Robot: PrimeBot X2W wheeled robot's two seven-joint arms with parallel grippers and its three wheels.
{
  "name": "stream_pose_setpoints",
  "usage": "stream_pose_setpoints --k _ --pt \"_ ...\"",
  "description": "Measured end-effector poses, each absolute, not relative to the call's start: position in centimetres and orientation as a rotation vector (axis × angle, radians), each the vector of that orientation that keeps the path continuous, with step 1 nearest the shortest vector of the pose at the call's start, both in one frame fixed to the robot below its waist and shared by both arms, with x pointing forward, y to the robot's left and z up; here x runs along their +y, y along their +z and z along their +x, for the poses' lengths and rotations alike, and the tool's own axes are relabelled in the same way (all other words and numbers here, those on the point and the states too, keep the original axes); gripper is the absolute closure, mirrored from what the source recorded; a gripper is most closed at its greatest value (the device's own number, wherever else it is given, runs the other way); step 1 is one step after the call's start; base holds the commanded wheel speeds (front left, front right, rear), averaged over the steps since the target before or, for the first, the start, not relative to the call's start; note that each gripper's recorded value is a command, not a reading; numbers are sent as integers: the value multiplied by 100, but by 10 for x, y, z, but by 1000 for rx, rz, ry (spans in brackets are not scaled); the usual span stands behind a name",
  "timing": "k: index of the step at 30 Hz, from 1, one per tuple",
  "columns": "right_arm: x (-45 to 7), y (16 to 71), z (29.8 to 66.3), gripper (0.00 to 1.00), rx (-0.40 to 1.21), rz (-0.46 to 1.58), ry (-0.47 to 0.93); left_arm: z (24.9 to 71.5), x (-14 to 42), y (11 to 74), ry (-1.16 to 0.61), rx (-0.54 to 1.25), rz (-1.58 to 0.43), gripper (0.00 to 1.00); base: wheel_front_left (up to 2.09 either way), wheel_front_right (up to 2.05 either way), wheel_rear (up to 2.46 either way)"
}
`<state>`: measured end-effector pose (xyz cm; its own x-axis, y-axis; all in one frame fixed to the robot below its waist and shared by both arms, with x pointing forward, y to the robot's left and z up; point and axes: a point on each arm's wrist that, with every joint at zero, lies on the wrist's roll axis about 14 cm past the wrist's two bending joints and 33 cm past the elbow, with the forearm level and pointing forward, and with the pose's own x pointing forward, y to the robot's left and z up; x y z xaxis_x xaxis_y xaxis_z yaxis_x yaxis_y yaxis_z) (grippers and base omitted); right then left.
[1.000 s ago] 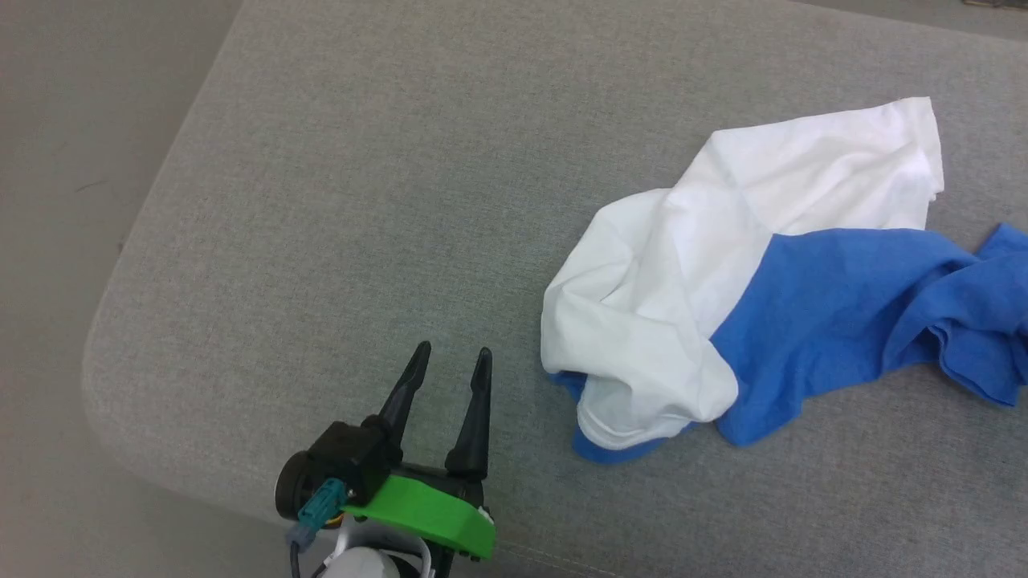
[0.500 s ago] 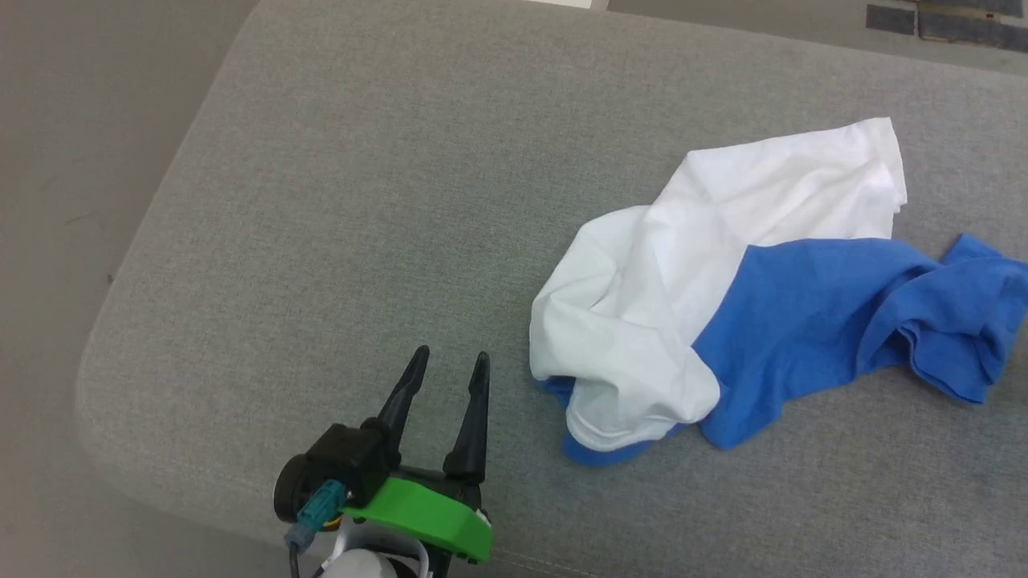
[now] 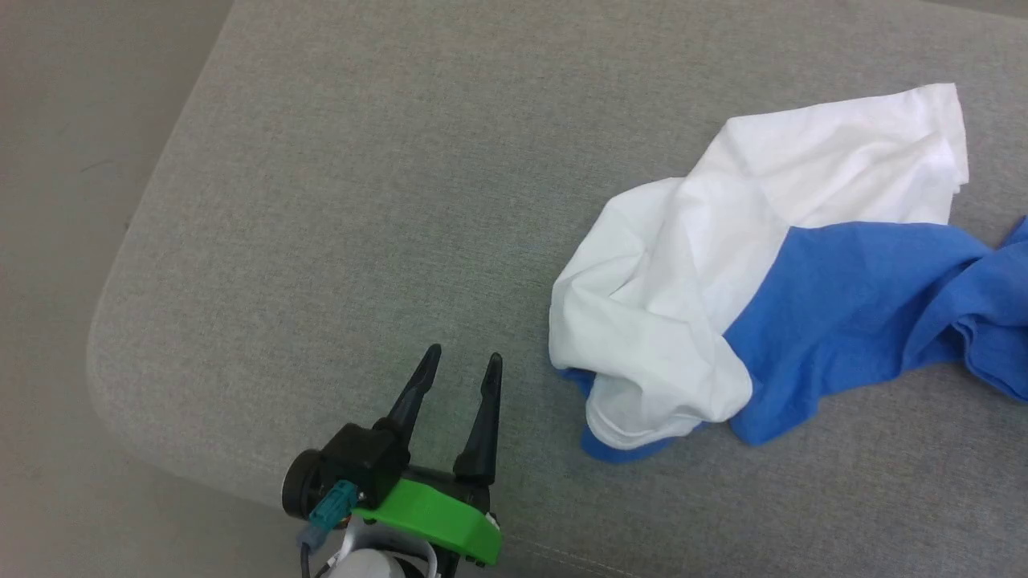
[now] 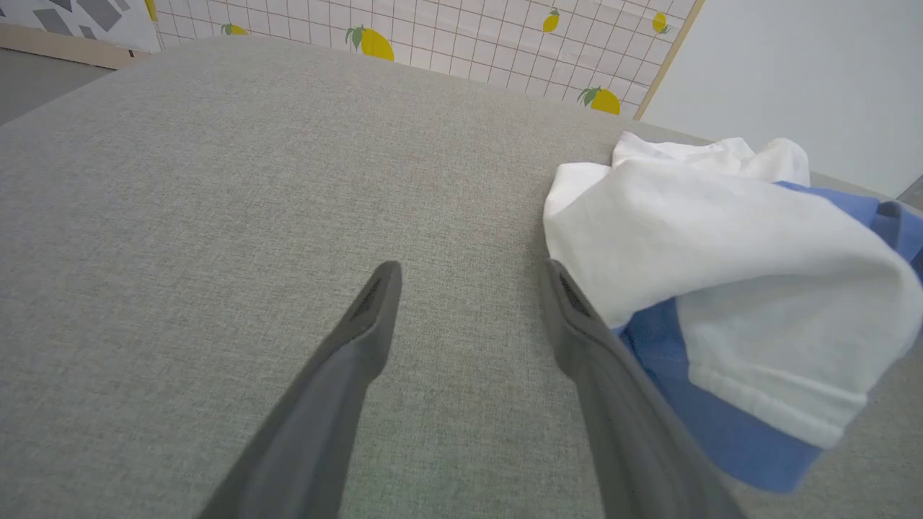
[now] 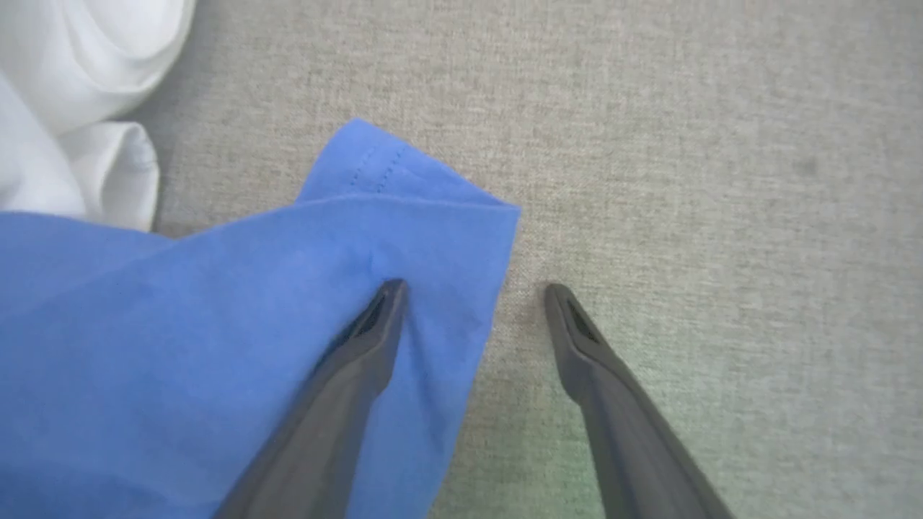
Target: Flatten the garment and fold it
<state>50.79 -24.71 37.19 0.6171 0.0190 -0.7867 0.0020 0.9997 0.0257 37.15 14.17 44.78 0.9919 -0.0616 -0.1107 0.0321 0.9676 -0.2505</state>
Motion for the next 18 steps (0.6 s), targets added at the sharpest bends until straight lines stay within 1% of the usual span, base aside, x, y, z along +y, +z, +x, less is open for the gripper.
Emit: stream_pose_setpoints --k 1,2,4,10,12,13,14,18 --pt "-246 371 510 89 910 27 13 371 142 447 -45 120 -250 0 0 0 0" --pt "-245 370 510 100 919 25 15 371 143 447 -43 122 -249 0 0 0 0" --pt "-243 371 511 100 931 21 23 371 144 448 -41 119 -247 0 0 0 0" --pt "-245 386 512 100 889 14 14 369 144 456 -43 95 -249 0 0 0 0" --pt "-251 397 513 100 845 -8 -3 368 144 461 -45 81 -254 0 0 0 0" --pt "-258 419 516 100 778 -46 -15 365 144 469 -42 57 -269 0 0 0 0" --pt "-258 427 517 100 753 -53 -13 364 145 471 -39 50 -273 0 0 0 0" --pt "-239 470 527 100 636 -91 42 355 146 481 -31 22 -281 0 0 0 0"
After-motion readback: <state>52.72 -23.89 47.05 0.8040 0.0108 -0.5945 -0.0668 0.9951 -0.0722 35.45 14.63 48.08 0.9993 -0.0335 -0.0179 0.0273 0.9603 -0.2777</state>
